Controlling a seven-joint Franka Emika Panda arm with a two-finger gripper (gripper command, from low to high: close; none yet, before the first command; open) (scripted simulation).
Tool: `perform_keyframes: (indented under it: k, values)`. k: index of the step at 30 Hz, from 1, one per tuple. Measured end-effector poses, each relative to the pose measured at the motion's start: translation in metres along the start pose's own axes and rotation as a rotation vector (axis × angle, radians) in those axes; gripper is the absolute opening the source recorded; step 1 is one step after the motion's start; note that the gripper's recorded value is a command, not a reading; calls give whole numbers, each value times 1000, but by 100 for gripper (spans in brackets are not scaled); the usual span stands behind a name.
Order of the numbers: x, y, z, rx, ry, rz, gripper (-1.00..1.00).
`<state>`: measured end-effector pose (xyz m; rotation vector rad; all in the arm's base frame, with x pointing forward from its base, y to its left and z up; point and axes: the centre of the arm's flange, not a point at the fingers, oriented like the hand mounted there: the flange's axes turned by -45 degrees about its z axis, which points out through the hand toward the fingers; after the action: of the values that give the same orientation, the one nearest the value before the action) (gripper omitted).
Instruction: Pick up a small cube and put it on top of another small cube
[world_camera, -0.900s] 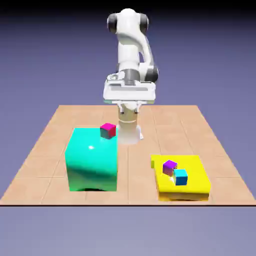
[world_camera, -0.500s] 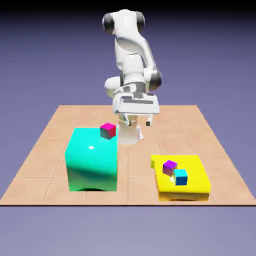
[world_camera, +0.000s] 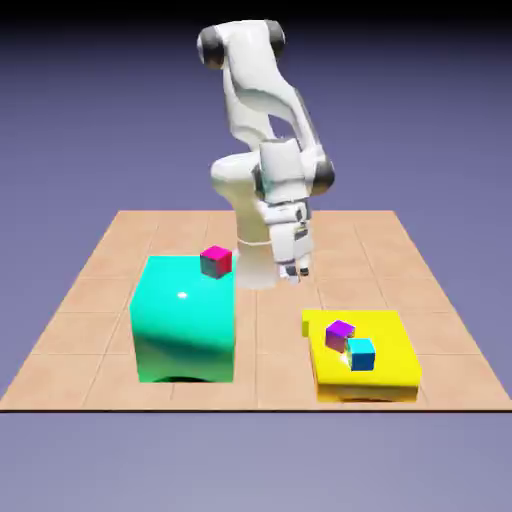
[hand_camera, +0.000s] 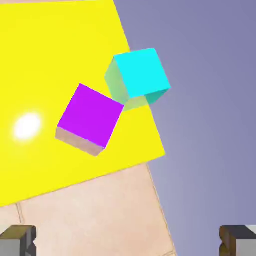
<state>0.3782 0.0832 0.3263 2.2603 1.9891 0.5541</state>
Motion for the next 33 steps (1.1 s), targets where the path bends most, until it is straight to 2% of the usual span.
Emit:
perform_keyframes:
  k: [17, 33]
  values:
    - [19, -60, 64, 284, 39, -819, 0]
    - [22, -120, 106, 539, 202, -1573, 0]
